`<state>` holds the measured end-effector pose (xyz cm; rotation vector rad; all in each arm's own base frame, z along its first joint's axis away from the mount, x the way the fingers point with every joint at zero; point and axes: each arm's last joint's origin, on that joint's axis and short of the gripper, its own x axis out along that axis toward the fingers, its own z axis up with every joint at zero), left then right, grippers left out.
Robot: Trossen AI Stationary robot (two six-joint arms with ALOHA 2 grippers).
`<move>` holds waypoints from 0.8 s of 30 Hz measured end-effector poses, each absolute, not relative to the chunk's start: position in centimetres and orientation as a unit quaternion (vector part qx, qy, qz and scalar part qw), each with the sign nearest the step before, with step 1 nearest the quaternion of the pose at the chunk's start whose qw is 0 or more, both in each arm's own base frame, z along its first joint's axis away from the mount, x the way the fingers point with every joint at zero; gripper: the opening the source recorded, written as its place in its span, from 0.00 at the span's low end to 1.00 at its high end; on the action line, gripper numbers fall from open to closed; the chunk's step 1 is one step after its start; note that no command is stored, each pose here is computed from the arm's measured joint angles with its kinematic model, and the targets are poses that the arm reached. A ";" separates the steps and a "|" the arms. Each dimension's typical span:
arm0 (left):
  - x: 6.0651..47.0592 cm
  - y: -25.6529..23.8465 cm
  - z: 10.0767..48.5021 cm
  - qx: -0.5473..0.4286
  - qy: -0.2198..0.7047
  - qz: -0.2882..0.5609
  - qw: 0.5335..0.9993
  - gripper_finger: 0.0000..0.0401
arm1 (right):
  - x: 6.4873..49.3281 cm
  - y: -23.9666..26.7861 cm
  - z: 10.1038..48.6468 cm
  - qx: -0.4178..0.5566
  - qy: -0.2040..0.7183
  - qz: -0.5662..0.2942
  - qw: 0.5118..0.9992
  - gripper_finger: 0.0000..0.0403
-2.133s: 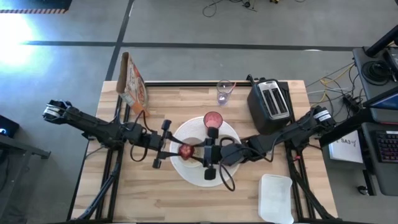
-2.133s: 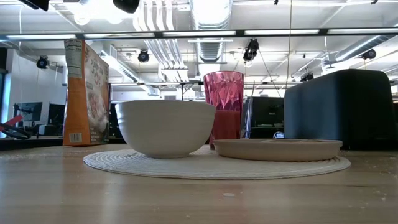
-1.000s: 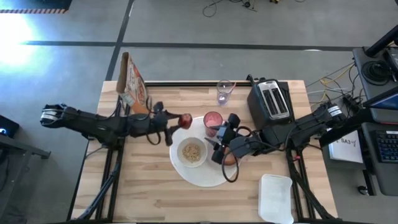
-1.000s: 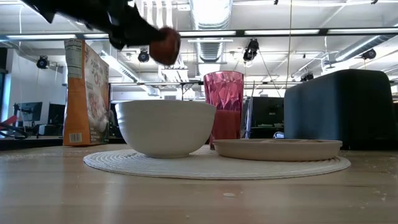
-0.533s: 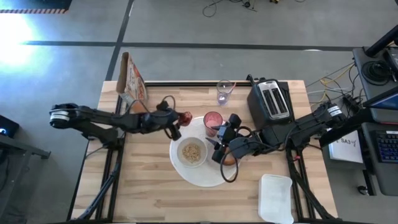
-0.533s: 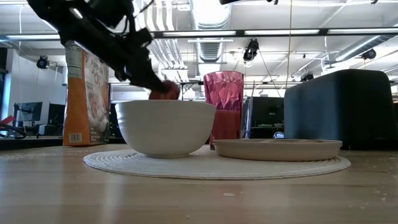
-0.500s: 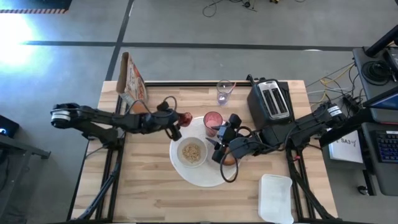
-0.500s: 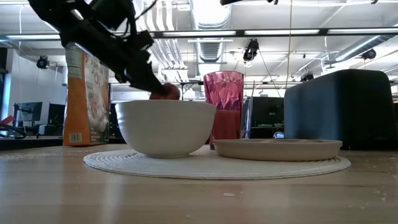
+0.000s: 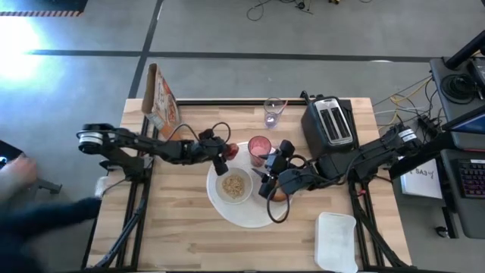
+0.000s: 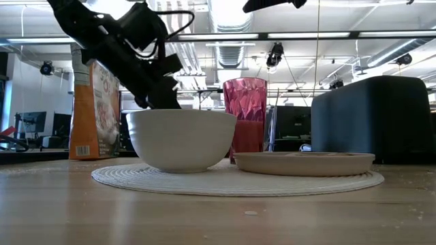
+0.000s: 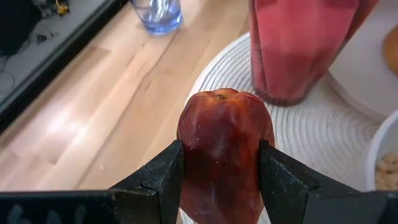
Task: Arrange a breakfast setting
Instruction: Put the apple on the white placemat to the top left of the red cup, then put the orange spoon on the white placemat to the left of the white bowl
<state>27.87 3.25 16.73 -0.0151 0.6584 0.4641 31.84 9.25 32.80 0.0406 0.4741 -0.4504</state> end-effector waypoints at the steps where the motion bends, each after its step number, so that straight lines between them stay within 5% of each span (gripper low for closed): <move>1: 27.9 3.3 16.6 -0.011 0.323 0.224 0.919 0.39 | 31.8 9.2 32.7 0.021 0.235 -0.222 0.946 0.54; 24: 27.8 2.9 16.2 -0.060 0.344 0.174 0.921 0.51 | 31.7 9.2 32.1 0.022 0.247 -0.227 0.942 0.54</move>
